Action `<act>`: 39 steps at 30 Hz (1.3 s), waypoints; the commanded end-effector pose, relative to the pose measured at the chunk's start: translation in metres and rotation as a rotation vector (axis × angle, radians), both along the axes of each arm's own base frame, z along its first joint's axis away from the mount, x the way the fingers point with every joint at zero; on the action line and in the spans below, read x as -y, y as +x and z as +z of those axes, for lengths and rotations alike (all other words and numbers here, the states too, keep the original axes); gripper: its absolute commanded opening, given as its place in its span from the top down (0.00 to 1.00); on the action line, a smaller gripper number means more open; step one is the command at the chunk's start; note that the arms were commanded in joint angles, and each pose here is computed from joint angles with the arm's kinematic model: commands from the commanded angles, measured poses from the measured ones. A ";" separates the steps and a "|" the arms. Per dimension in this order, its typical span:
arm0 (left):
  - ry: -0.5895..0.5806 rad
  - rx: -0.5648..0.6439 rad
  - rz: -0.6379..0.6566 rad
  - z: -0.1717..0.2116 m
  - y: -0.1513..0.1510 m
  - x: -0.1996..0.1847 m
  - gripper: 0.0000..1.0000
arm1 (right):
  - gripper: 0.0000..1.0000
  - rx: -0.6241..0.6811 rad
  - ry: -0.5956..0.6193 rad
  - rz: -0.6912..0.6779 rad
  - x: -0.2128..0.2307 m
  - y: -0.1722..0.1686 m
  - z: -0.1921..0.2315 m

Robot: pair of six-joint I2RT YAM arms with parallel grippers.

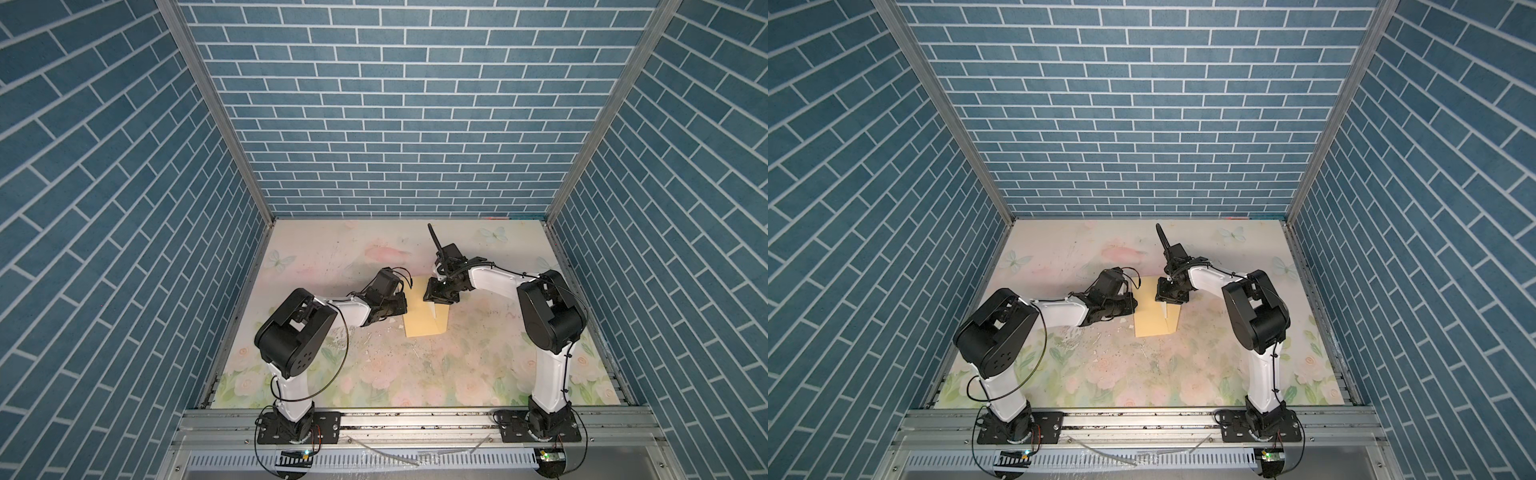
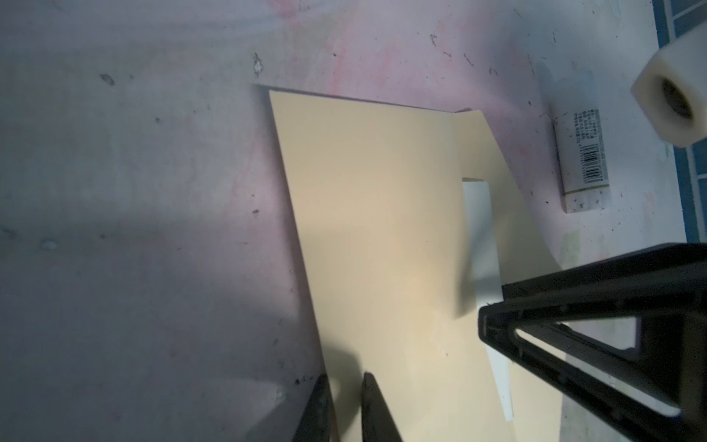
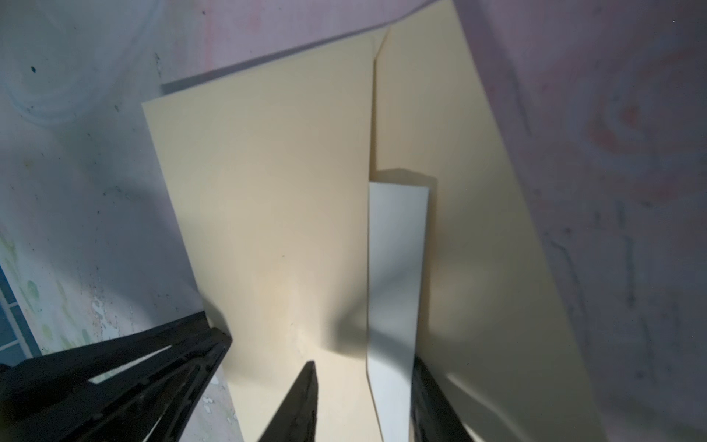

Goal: Place the letter into the envelope and seal it

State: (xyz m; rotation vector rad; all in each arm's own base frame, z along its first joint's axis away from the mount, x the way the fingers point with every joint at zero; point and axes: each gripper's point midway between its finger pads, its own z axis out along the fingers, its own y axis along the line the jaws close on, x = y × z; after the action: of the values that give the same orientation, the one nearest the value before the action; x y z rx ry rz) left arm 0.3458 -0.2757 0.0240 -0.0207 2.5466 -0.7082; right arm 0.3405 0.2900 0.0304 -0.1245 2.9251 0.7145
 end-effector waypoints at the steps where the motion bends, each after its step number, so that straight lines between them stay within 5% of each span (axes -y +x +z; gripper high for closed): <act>1: 0.044 -0.082 -0.018 -0.026 -0.014 -0.004 0.83 | 0.60 -0.037 0.016 -0.001 -0.013 -0.003 -0.006; 28: 0.042 -0.068 -0.029 -0.020 -0.011 -0.001 0.74 | 0.59 0.009 0.051 0.039 -0.030 0.000 0.008; 39: 0.179 0.142 -0.035 0.072 0.004 -0.026 0.34 | 0.42 0.422 -0.099 0.004 0.035 0.028 0.128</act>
State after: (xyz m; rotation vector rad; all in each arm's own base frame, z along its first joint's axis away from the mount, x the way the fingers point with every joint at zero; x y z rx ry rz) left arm 0.3451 -0.2588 0.0628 0.0701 2.5163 -0.5708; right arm 0.3586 0.2850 0.1140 -0.2249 2.6858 0.6263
